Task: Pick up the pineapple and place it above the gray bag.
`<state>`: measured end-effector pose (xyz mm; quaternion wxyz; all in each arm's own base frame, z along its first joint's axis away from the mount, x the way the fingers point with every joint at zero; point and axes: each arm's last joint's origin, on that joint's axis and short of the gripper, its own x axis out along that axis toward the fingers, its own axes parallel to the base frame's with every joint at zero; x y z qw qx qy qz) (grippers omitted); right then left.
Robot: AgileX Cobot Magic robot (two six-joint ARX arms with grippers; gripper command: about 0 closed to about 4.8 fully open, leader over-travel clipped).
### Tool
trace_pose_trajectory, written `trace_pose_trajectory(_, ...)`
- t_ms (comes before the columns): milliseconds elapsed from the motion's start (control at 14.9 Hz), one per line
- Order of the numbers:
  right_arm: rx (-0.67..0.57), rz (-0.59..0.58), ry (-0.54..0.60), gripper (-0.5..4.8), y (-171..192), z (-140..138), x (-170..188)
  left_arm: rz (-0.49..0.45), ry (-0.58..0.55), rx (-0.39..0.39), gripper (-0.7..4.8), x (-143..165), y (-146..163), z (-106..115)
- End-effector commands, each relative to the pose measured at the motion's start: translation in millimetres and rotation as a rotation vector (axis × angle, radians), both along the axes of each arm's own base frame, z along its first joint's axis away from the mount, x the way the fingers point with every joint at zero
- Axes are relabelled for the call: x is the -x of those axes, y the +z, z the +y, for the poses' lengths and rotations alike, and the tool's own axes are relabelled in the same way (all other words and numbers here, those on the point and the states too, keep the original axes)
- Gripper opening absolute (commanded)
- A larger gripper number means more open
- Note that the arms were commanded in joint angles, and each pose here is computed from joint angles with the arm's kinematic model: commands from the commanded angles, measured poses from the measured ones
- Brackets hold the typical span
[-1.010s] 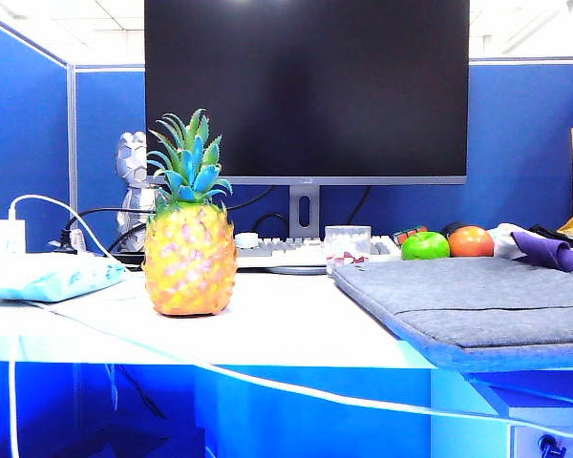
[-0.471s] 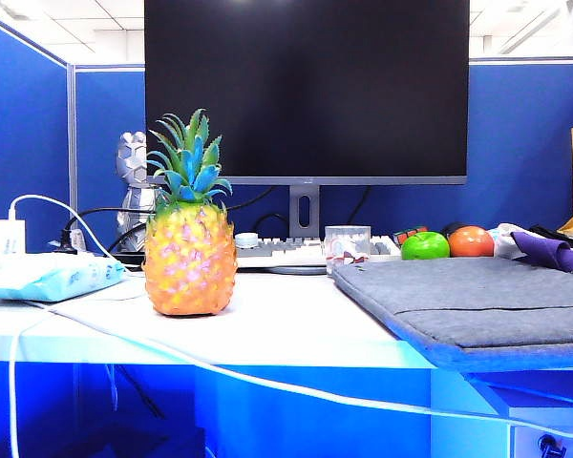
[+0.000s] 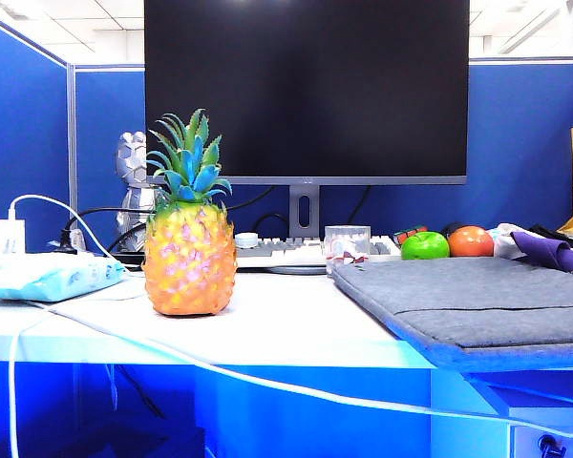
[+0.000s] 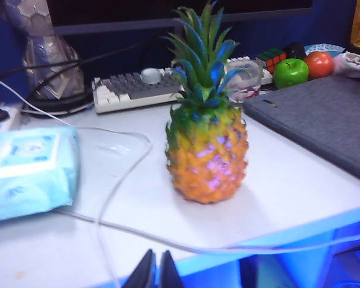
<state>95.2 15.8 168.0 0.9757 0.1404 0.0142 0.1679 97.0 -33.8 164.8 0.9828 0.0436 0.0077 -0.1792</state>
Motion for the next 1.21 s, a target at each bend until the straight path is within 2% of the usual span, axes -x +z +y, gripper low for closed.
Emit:
trace_pose_trajectory(67,-0.064,-0.103,0.012,0.73,9,0,0,-0.085,-0.055,0.073,2.09,1,14,-1)
trace_pose_trajectory(135,-0.066,-0.167,0.043,2.45,16,1,2,-0.117,-0.058,0.121,3.49,3,28,0)
trace_pose_trajectory(202,-0.076,-0.238,0.058,4.00,23,1,4,-0.144,-0.038,0.155,3.81,6,42,1)
trace_pose_trajectory(337,-0.097,-0.294,0.058,4.15,35,1,7,-0.235,0.009,0.118,4.05,13,76,5)
trace_pose_trajectory(404,-0.094,-0.296,0.058,4.71,43,0,10,-0.221,0.019,0.077,4.79,11,90,4)
trace_pose_trajectory(471,-0.094,-0.297,0.057,4.79,48,0,11,-0.177,0.018,0.063,4.79,4,95,2)
trace_pose_trajectory(539,-0.093,-0.314,0.057,4.79,60,0,13,-0.066,-0.038,0.037,4.79,-16,98,-7)
trace_pose_trajectory(673,-0.041,-0.323,0.095,4.79,85,2,10,0.083,-0.126,0.018,4.79,-56,104,-23)
trace_pose_trajectory(808,-0.012,-0.291,0.185,4.79,108,5,0,0.150,-0.193,-0.003,4.79,-96,121,-38)
trace_pose_trajectory(943,0.025,-0.223,0.332,4.79,125,11,-21,0.186,-0.240,-0.025,4.79,-133,132,-52)
trace_pose_trajectory(1077,0.035,-0.198,0.419,4.79,135,14,-31,0.244,-0.278,-0.031,4.79,-152,128,-60)
trace_pose_trajectory(1212,0.041,-0.226,0.430,4.79,142,15,-35,0.266,-0.295,-0.057,4.79,-164,119,-64)
